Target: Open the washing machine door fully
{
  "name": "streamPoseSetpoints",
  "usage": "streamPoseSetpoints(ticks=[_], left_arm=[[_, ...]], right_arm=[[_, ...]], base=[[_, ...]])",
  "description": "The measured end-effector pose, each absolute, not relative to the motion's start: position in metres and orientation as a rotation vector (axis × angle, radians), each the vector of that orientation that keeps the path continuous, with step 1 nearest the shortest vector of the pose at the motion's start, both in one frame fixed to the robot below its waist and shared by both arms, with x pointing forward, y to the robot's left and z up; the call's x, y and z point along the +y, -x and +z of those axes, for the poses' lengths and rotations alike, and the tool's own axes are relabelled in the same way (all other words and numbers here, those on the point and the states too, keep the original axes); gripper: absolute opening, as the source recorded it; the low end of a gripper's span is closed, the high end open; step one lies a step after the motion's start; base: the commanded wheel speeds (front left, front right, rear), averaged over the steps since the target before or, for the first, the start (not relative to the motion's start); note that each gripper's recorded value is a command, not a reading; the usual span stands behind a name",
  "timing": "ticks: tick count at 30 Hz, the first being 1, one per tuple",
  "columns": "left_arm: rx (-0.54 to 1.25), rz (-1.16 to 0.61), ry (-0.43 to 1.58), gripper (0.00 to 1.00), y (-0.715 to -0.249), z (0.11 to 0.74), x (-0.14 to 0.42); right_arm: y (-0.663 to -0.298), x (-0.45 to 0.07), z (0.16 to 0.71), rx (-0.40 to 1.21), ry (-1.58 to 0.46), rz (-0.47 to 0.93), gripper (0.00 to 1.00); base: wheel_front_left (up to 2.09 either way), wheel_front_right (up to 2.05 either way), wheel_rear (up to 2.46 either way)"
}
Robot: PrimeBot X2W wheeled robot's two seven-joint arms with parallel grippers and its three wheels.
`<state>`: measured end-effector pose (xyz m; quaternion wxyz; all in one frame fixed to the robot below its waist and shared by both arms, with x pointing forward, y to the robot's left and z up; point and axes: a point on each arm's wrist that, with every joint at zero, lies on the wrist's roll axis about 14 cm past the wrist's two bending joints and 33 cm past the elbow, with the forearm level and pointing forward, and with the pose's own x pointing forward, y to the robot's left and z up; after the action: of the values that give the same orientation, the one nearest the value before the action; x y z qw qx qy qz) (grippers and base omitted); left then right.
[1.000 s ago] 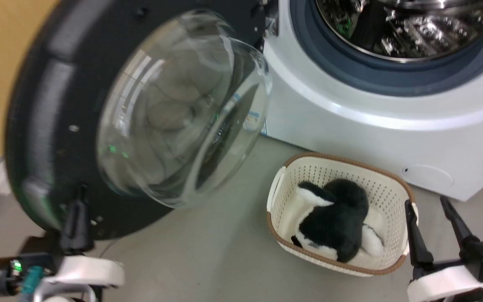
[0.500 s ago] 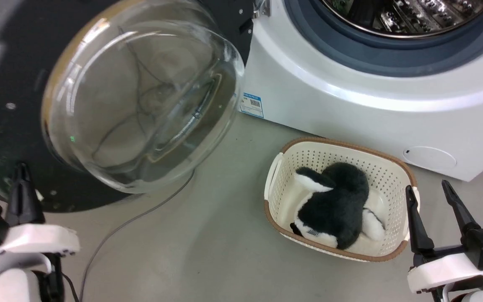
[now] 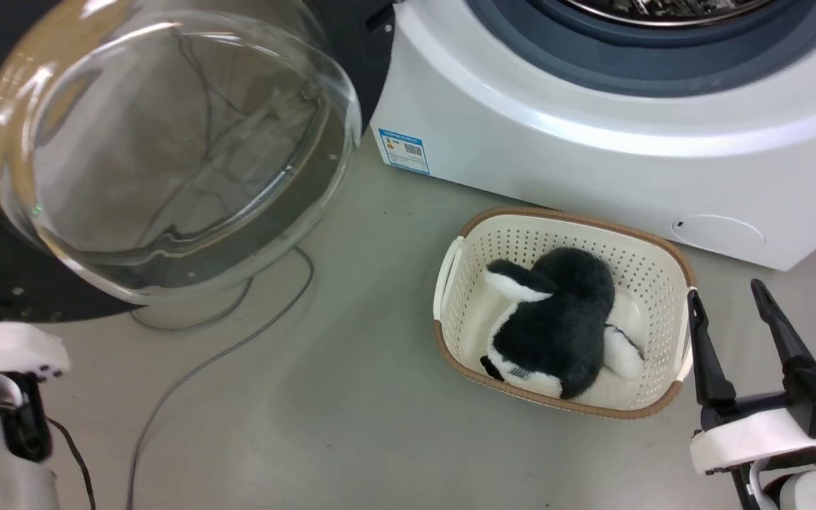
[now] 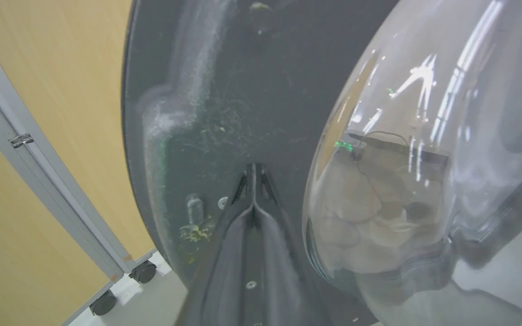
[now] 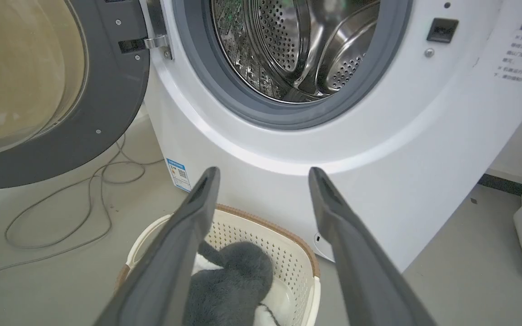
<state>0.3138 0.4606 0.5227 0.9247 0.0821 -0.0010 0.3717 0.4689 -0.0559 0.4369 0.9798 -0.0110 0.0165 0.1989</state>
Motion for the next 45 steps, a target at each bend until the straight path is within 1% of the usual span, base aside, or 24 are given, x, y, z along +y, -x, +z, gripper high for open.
streamPoseSetpoints(ticks=[12,20,24,31,39,45], left_arm=[[0.032,0.815,-0.183,0.0,-0.33,0.524,0.49],[0.051,0.828,-0.164,0.0,-0.33,0.519,0.495],[0.032,0.831,-0.151,0.0,-0.327,0.524,0.495],[-0.052,0.81,-0.147,0.0,-0.32,0.548,0.489],[-0.096,0.771,-0.158,0.0,-0.304,0.558,0.475],[-0.163,0.704,-0.183,0.0,-0.299,0.573,0.448]], right_arm=[[-0.475,-0.062,0.431,0.039,0.027,0.383,1.0],[-0.474,-0.065,0.433,0.037,0.03,0.376,1.0],[-0.473,-0.065,0.439,0.026,0.032,0.376,1.0],[-0.468,-0.064,0.459,-0.013,0.025,0.378,1.0],[-0.455,-0.067,0.477,-0.042,0.012,0.373,1.0],[-0.441,-0.074,0.492,-0.066,0.01,0.36,1.0]], base=[[0.0,0.0,0.0],[0.0,0.0,0.0],[0.0,0.0,0.0],[0.0,0.0,0.0],[0.0,0.0,0.0],[0.0,0.0,0.0]])
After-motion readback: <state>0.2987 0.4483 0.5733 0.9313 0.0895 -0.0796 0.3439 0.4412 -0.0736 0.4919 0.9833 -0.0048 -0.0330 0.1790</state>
